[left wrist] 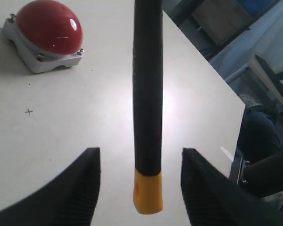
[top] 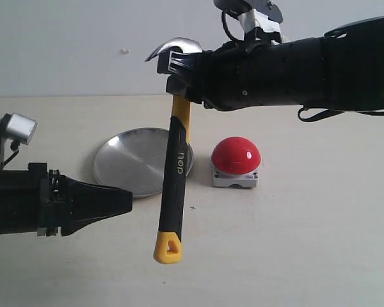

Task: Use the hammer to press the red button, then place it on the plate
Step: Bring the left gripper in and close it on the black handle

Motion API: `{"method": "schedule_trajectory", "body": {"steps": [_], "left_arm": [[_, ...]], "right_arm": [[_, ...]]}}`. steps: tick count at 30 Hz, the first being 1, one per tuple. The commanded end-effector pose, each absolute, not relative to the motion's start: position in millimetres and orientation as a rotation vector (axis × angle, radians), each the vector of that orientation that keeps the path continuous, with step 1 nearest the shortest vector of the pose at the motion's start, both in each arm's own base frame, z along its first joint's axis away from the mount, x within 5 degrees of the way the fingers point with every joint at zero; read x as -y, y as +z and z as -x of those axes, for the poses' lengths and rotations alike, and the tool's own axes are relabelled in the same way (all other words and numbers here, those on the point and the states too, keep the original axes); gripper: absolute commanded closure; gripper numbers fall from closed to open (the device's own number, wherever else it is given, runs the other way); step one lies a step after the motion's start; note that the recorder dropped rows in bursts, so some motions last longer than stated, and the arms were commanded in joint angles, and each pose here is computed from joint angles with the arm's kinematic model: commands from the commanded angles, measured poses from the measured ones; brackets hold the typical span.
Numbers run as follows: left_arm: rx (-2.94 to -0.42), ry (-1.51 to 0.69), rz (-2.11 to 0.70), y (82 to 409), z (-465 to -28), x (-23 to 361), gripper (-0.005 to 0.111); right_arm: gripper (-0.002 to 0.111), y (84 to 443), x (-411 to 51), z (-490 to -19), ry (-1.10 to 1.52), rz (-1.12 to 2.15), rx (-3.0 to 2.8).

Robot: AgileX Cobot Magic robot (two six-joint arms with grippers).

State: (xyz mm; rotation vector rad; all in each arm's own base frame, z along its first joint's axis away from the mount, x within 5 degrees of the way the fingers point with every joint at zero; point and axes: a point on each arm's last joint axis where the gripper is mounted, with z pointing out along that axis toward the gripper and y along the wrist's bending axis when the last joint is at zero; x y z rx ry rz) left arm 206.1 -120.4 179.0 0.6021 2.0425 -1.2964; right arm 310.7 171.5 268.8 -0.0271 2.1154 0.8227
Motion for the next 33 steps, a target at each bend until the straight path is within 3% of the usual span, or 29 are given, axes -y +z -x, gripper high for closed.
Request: {"method": "schedule_trajectory", "body": {"steps": [1,3,12,18,33], "left_arm": [[-2.031,-1.320,-0.615,181,-207,123,0.047],[-2.043,-1.308,-0.619,182,-209,124,0.042],[-2.129,-1.129,-0.718,188,-218,160,0.042],[-2.111,-1.138,-0.720,194,-225,168,0.042],[-2.142,-1.328,-0.708,166,-244,186,0.042]], "right_arm": [[0.108,281,-172,-312,0.848,0.019,-2.079],[0.108,281,-172,-312,0.848,0.019,-2.079],[0.108,281,-173,-311,0.858,0.016,-2.080],[0.108,281,-173,-311,0.864,0.020,-2.080],[0.108,281,-174,-311,0.881,0.010,-2.082]]}}
